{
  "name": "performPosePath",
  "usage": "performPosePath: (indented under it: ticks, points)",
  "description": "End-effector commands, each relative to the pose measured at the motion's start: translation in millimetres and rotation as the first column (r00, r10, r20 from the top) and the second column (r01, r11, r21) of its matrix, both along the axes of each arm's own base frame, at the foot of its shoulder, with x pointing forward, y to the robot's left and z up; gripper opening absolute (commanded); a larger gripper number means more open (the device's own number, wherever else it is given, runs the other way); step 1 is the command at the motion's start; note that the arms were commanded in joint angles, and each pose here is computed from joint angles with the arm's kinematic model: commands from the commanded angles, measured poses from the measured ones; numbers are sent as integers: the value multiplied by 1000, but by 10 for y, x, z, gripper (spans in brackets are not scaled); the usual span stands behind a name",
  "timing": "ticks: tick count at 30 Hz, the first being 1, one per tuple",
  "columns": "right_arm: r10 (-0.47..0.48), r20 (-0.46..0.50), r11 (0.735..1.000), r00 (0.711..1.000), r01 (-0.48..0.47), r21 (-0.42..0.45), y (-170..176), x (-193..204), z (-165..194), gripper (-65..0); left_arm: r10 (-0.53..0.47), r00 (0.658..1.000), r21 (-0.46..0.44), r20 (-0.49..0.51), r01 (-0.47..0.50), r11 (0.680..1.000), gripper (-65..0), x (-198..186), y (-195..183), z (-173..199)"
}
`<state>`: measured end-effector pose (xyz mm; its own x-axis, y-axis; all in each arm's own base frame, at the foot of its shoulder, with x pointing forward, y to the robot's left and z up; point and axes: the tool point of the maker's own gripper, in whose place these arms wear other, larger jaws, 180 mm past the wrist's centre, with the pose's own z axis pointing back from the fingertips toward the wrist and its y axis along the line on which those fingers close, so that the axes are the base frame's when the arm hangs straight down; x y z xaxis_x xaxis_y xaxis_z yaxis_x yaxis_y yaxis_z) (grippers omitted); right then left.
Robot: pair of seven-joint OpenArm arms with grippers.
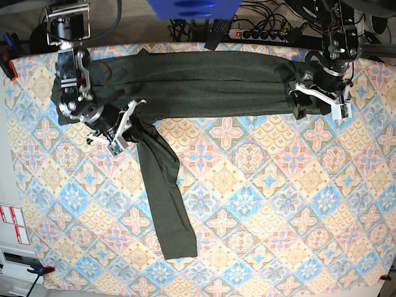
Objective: Fold the T-shirt properly
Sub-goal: 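Fold the sleeve up onto the folded body with the right gripper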
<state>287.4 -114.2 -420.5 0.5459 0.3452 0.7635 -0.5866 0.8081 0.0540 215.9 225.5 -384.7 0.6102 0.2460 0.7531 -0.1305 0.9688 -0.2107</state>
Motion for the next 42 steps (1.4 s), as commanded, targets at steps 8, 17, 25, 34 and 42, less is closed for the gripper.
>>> performPosePath:
  ticks: [8, 17, 25, 34, 42]
  points:
    - [58, 67, 997, 996, -61, 48, 232, -325, 293, -650, -8, 999, 8, 36, 7, 1000, -174, 54, 14, 93]
    - [140, 86, 987, 986, -147, 71, 489, -704, 482, -650, -7, 999, 8, 35, 7, 1000, -174, 52, 16, 88]
    - [399, 21, 913, 917, -399, 79, 862, -1196, 374, -650, -7, 999, 8, 35, 7, 1000, -174, 52, 16, 88]
    - [535, -15, 843, 845, -533, 67, 1005, -1433, 292, -650, 1, 999, -5, 34, -1, 1000, -174, 43, -20, 73]
    - [530, -62, 848, 845, -529, 39, 905, -1361, 112, -554, -13, 999, -17, 32, 13, 1000, -174, 43, -96, 57]
